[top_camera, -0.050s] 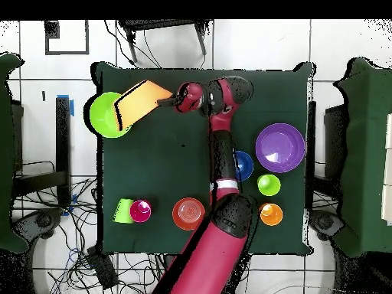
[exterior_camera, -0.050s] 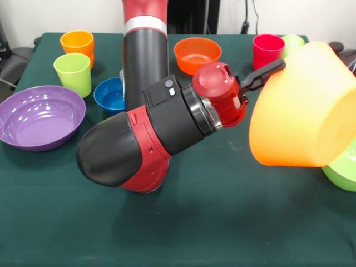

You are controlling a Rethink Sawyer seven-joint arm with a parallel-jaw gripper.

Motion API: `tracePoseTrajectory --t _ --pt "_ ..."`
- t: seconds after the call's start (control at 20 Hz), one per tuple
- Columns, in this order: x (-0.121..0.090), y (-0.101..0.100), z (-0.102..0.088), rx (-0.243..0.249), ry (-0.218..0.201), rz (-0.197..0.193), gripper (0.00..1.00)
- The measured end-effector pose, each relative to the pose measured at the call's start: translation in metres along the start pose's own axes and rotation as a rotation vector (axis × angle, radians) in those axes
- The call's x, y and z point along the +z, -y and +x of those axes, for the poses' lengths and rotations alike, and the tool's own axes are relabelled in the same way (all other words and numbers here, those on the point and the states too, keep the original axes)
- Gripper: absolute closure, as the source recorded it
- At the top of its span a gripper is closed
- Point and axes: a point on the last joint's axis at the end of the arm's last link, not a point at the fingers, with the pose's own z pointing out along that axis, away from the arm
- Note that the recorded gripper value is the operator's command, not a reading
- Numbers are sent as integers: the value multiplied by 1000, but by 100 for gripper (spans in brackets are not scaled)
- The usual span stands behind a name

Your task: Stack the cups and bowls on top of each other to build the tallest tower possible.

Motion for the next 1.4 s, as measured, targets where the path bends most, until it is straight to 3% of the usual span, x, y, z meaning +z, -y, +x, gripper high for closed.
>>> tracePoseTrajectory --t 0.05,0.1,0.2,0.35,0.5,0.75,1.15,1.4 --pt "1 -1 0 -24 -1 -5 100" --pt "3 -2 -1 -91 -2 -18 100" --pt "4 -4 -2 -152 -2 -31 100" --pt "7 -8 -4 -288 -1 -54 100" --pt "7 -10 -5 -392 3 -62 100" --pt "8 -12 -5 -607 10 -67 100" --pt "8 -12 -4 -764 10 -70 100" --pt "8 -13 -3 -779 4 -74 100"
